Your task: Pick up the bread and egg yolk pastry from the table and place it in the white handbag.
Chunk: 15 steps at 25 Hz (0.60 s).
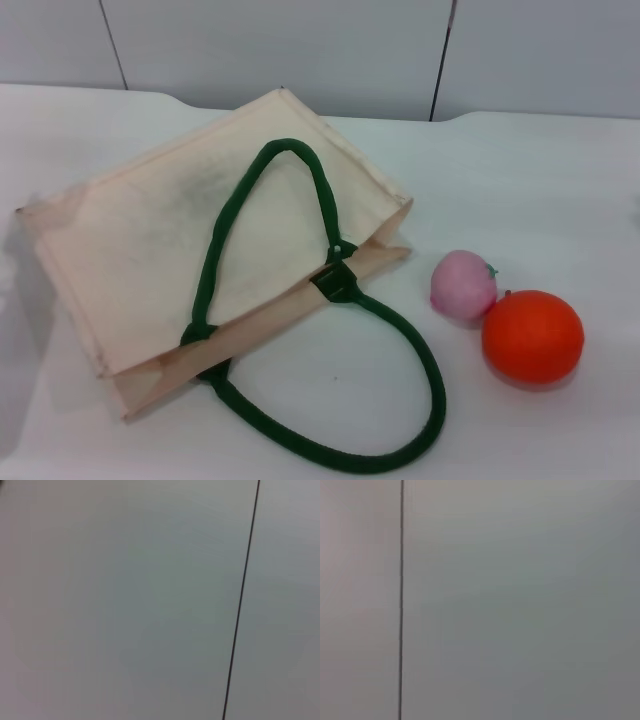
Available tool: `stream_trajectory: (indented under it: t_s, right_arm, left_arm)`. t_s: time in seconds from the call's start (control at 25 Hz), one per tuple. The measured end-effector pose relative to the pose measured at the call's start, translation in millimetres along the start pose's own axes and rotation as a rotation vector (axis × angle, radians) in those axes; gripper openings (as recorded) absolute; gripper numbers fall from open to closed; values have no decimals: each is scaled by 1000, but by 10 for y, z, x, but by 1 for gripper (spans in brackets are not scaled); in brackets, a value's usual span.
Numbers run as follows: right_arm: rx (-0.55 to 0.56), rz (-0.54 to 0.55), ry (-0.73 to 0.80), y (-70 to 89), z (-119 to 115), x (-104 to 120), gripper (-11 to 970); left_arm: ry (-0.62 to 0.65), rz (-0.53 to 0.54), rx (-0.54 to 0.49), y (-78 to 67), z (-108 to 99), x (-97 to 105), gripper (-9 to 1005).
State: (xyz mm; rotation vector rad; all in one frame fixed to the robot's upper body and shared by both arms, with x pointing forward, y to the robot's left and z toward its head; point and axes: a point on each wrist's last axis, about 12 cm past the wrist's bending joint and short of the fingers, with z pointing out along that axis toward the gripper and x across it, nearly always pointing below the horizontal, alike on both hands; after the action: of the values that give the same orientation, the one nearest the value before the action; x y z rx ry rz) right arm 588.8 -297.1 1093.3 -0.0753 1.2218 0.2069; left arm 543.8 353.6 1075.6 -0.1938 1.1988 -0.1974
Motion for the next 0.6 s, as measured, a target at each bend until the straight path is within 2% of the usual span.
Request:
stream_trajectory:
  t_s: [0.16, 0.32, 0.6]
  right_arm:
    - [11, 11, -4, -40, -84, 2, 894]
    - [26, 18, -21, -63, -146, -8, 894]
    - [34, 17, -19, -81, -181, -3, 894]
  left_arm:
    - [-28, 1, -4, -12, -25, -20, 853]
    - [-42, -24, -52, 13, -53, -13, 854]
    - [-48, -35, -66, 26, -63, -17, 852]
